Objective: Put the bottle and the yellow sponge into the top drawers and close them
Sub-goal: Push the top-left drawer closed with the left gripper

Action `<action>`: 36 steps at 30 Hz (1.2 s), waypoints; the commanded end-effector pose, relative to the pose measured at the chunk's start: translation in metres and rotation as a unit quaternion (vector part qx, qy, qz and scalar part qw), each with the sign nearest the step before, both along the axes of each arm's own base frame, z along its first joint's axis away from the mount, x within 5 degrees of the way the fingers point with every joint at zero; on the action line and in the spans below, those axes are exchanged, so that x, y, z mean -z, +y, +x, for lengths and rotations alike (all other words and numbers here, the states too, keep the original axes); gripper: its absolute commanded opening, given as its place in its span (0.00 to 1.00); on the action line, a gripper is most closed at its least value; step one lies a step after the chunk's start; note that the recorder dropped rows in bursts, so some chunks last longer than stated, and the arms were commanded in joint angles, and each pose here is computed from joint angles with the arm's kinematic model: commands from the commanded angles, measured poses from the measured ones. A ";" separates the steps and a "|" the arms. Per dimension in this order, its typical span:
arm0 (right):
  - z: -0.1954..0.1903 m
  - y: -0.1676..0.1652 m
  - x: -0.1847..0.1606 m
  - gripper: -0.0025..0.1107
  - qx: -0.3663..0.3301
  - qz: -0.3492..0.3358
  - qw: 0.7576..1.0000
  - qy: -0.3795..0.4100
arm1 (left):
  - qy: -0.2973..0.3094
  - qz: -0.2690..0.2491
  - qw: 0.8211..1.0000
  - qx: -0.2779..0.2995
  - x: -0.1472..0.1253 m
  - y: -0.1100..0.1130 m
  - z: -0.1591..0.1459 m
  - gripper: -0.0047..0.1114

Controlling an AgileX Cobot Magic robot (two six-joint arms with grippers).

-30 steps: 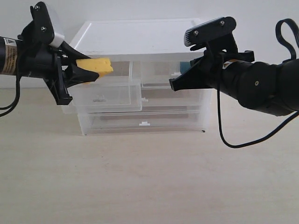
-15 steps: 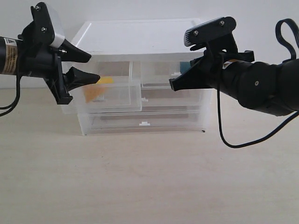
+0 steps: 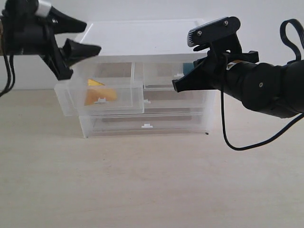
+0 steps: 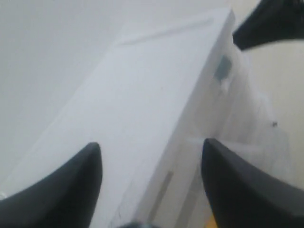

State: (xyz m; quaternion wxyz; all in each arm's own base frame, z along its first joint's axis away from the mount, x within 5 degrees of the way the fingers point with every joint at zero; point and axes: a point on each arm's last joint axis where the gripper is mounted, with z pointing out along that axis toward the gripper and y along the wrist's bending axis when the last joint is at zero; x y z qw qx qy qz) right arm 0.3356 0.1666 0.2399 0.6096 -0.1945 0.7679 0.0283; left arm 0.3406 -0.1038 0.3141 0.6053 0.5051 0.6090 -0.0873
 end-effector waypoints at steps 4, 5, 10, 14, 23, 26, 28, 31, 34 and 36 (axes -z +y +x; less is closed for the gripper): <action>0.001 -0.002 -0.004 0.02 0.004 0.002 1.000 -0.010 | 0.107 -0.092 0.990 -0.009 -0.019 0.001 -0.031 0.08; 0.001 -0.002 -0.004 0.02 0.004 0.002 1.000 -0.010 | 0.119 -0.068 0.991 0.010 -0.009 0.000 -0.035 0.08; 0.001 -0.002 -0.004 0.02 0.006 0.008 1.000 -0.009 | 0.179 -0.031 0.982 0.047 0.030 -0.006 -0.048 0.07; 0.001 -0.002 -0.004 0.02 0.006 0.009 1.000 -0.008 | 0.205 -0.023 0.977 0.055 0.048 -0.010 -0.054 0.07; 0.001 -0.002 -0.004 0.02 0.005 0.009 1.000 -0.006 | 0.231 0.026 0.973 0.009 0.089 -0.020 -0.038 0.07; 0.001 -0.002 -0.004 0.02 0.005 0.009 1.000 -0.005 | 0.214 0.045 0.975 -0.050 0.097 -0.013 -0.025 0.07; 0.001 -0.002 -0.004 0.02 0.005 0.009 1.000 -0.005 | 0.196 0.055 0.974 -0.099 0.100 -0.006 -0.016 0.07; 0.001 -0.002 -0.004 0.02 0.005 0.009 1.000 -0.005 | 0.164 0.051 0.980 -0.104 0.102 -0.006 -0.009 0.07; 0.001 -0.001 -0.003 0.02 0.004 0.008 1.000 -0.002 | 0.134 0.008 0.985 -0.110 0.095 -0.009 0.001 0.07; 0.001 -0.001 -0.003 0.02 0.003 0.008 1.000 -0.001 | 0.105 -0.046 0.987 -0.114 0.084 -0.013 0.011 0.07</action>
